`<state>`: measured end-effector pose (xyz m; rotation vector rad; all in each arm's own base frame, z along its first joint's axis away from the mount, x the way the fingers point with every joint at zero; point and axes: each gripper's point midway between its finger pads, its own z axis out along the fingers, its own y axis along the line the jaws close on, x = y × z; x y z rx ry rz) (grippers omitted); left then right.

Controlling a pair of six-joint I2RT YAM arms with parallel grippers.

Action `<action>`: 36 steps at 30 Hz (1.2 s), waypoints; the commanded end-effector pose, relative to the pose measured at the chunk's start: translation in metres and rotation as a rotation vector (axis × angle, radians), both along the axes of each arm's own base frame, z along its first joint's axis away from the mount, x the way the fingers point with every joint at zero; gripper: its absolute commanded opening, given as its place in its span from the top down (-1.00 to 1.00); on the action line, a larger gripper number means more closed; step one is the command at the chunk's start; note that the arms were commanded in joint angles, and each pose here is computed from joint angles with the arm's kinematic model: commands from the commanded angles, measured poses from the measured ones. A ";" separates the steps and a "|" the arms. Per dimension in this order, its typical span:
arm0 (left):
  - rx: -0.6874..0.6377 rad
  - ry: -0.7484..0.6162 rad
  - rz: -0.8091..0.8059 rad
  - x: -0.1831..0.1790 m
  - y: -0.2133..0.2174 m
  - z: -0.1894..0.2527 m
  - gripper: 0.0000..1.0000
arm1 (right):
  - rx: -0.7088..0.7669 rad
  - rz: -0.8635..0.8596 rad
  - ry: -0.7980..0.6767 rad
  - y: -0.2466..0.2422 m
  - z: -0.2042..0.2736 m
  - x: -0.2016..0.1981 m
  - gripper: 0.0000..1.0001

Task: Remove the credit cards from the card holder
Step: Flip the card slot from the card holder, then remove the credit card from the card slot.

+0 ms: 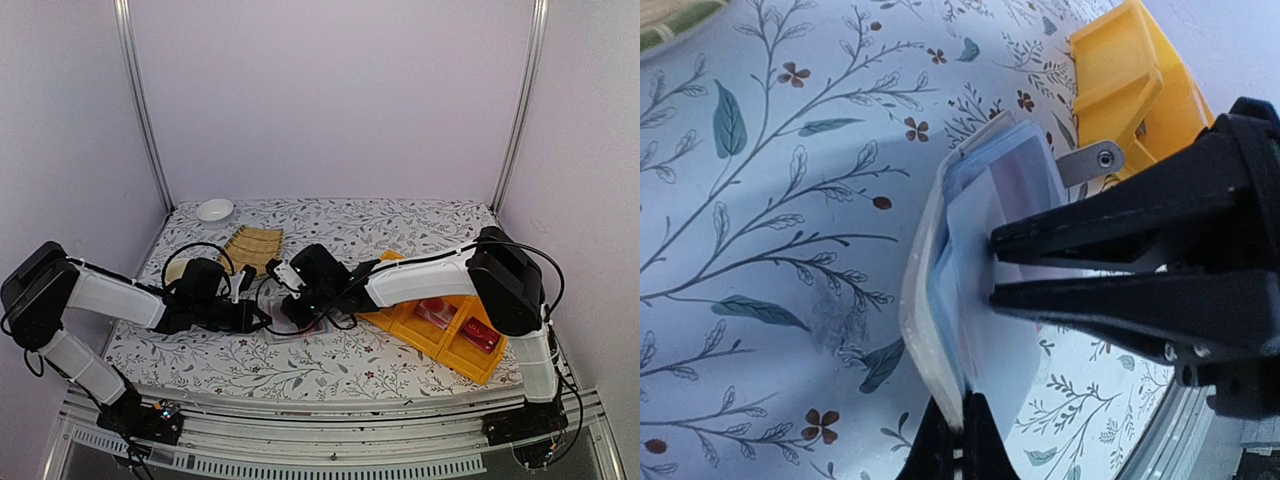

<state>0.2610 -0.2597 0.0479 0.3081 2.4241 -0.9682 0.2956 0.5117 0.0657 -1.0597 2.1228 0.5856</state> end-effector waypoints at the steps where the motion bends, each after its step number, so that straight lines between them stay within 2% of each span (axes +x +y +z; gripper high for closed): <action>1: 0.022 -0.035 -0.002 0.004 -0.001 0.006 1.00 | -0.200 -0.074 -0.070 -0.045 -0.019 0.015 0.70; 4: 0.034 -0.042 0.003 0.004 0.002 0.005 1.00 | -0.272 -0.139 -0.067 -0.074 -0.026 0.026 0.70; 6: 0.027 -0.054 -0.001 0.003 0.002 0.009 1.00 | -0.259 -0.161 -0.057 -0.087 -0.019 0.029 0.69; 7: 0.018 -0.063 -0.006 0.003 0.001 0.012 1.00 | -0.225 -0.138 -0.057 -0.085 -0.010 0.026 0.66; 9: -0.005 -0.076 -0.019 0.002 -0.001 0.019 1.00 | -0.143 0.018 -0.055 -0.068 0.007 0.007 0.50; 12: -0.003 -0.074 -0.020 0.000 -0.001 0.022 1.00 | -0.060 0.137 -0.020 -0.049 0.025 -0.008 0.45; 16: 0.038 -0.069 0.002 0.001 0.007 0.019 1.00 | -0.035 0.065 -0.045 -0.046 0.056 0.007 0.44; 20: 0.049 -0.072 0.007 0.001 0.008 0.016 1.00 | -0.035 -0.088 -0.150 -0.057 0.107 0.032 0.45; 23: 0.062 -0.058 0.005 0.002 0.008 0.008 1.00 | -0.003 -0.100 -0.204 -0.048 0.130 0.023 0.44; 25: 0.062 -0.049 0.000 0.001 0.007 0.006 1.00 | 0.041 -0.002 -0.213 -0.025 0.140 -0.003 0.44; 28: 0.054 -0.055 0.002 0.002 0.006 0.008 1.00 | 0.199 0.208 -0.135 0.005 0.146 -0.042 0.42; 36: 0.066 -0.048 0.009 0.001 0.009 0.002 1.00 | 0.302 0.166 0.287 -0.004 0.063 -0.019 0.45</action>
